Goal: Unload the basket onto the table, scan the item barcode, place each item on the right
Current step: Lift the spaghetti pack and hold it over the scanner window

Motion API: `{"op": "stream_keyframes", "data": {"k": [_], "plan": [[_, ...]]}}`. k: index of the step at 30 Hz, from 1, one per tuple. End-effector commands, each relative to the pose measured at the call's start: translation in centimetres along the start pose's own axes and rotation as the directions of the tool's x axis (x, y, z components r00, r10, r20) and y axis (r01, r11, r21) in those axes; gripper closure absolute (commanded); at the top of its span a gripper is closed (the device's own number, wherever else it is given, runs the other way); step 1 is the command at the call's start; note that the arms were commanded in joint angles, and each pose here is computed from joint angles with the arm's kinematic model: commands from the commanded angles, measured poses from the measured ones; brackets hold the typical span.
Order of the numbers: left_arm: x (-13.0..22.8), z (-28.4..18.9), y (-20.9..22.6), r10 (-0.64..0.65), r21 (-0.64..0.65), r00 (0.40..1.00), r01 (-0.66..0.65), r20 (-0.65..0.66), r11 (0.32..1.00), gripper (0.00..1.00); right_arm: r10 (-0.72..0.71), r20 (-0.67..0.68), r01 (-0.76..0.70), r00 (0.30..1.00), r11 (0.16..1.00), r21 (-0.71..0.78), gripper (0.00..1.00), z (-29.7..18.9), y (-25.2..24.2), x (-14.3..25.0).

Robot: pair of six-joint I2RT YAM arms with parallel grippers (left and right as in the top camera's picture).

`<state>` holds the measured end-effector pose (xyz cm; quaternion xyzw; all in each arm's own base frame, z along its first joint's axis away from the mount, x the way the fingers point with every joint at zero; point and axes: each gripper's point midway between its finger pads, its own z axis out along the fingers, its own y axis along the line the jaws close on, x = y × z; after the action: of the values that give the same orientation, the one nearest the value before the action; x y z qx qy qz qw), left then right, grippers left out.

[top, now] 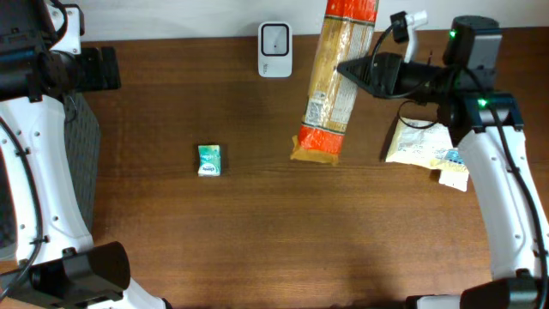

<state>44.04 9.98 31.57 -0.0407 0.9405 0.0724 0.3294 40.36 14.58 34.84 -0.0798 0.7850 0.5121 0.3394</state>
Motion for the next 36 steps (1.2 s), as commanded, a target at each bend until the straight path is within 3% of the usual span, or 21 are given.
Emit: {"op": "stream_keyframes", "data": {"k": [1,3,5,8,10,13,14,16,18,22,30,36], "plan": [[-0.6,-1.2,0.5,0.006,-0.010,0.999,-0.006,0.034,1.000,0.01,-0.037,0.073,0.035,0.997,0.999,0.026,0.96,-0.5,2.6,-1.6],[-0.6,-1.2,0.5,0.006,-0.010,0.999,-0.006,0.034,1.000,0.01,-0.105,0.093,0.081,0.990,0.971,0.224,0.96,1.7,0.7,-1.1],[-0.6,-1.2,0.5,0.006,-0.010,0.999,-0.006,0.034,1.000,0.01,-0.293,0.047,0.241,0.955,0.857,0.456,0.96,3.9,-0.4,-0.1],[-0.6,-1.2,0.5,0.006,-0.010,0.999,-0.006,0.034,1.000,0.01,-0.585,-0.116,0.472,0.803,0.505,0.722,0.96,5.9,-0.7,-0.3],[-0.6,-1.2,0.5,0.006,-0.010,0.999,-0.006,0.034,1.000,0.01,-0.704,-0.296,0.627,0.646,0.268,0.731,0.96,9.6,-1.3,0.2],[-0.6,-1.2,0.5,0.006,-0.010,0.999,-0.006,0.034,1.000,0.01,-0.774,-0.453,0.770,0.443,0.069,0.635,0.96,14.4,-3.8,0.5],[-0.6,-1.2,0.5,0.006,-0.010,0.999,-0.006,0.034,1.000,0.01,-0.795,-0.518,0.809,0.316,-0.059,0.585,0.96,16.5,-5.1,0.2],[-0.6,-1.2,0.5,0.006,-0.010,0.999,-0.006,0.034,1.000,0.01,-0.797,-0.580,0.784,0.170,-0.247,0.569,0.96,18.6,-6.6,-1.1],[-0.6,-1.2,0.5,0.006,-0.010,0.999,-0.006,0.034,1.000,0.01,-0.812,-0.579,0.733,0.078,-0.347,0.585,0.96,20.3,-6.9,-2.1],[-0.6,-1.2,0.5,0.006,-0.010,0.999,-0.006,0.034,1.000,0.01,-0.812,-0.580,0.668,-0.066,-0.468,0.579,0.96,21.6,-8.5,-3.3],[-0.6,-1.2,0.5,0.006,-0.010,0.999,-0.006,0.034,1.000,0.01,-0.880,-0.426,0.598,-0.211,-0.461,0.656,0.96,21.9,-7.0,-7.4],[-0.6,-1.2,0.5,0.006,-0.010,0.999,-0.006,0.034,1.000,0.01,-0.795,-0.514,0.636,-0.322,-0.584,0.505,0.96,24.7,-11.0,-6.8]]}}
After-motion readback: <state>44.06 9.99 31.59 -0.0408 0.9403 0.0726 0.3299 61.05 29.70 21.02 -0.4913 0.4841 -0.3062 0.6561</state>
